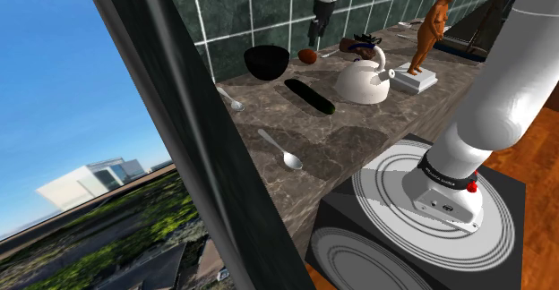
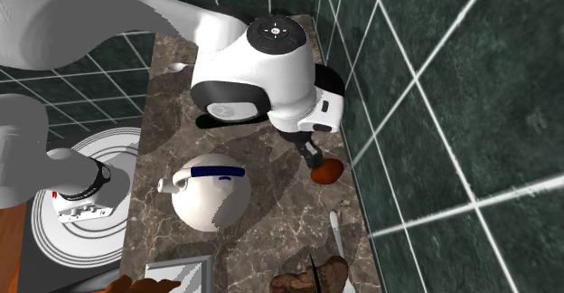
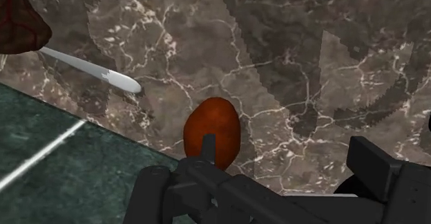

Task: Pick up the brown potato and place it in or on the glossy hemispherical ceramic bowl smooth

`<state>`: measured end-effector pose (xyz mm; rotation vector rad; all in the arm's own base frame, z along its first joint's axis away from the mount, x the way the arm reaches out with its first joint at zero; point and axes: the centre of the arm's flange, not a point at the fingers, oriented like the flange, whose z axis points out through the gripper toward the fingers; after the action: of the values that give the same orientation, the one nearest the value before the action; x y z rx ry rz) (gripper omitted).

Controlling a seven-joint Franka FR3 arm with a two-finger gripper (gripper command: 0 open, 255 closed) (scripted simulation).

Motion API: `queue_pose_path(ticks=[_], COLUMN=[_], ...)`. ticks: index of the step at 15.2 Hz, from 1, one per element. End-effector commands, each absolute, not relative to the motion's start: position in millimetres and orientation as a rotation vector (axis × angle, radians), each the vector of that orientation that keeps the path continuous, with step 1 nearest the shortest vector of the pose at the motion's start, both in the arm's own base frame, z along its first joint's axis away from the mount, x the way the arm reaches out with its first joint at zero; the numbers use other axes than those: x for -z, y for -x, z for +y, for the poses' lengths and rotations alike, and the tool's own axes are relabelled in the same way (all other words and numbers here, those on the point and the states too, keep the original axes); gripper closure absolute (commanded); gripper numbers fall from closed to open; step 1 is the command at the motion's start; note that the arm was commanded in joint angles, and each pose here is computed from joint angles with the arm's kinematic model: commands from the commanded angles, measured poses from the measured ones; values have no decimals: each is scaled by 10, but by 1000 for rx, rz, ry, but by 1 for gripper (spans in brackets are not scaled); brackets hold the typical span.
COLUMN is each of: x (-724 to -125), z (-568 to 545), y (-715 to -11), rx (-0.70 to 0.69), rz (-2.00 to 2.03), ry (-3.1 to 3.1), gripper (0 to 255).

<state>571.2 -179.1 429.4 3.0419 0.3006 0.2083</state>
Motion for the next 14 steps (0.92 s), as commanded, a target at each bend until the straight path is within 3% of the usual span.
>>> queue_pose_path(ticks=[1,7,14], x=[-4132,-3689,-3323], z=[-1922,-2217,-2237], y=[-5890,-6431,-6479], rx=[-203,-188,-188], rz=[321,374,374], ry=[-3042,-3044,-3044], gripper=[0,0,0])
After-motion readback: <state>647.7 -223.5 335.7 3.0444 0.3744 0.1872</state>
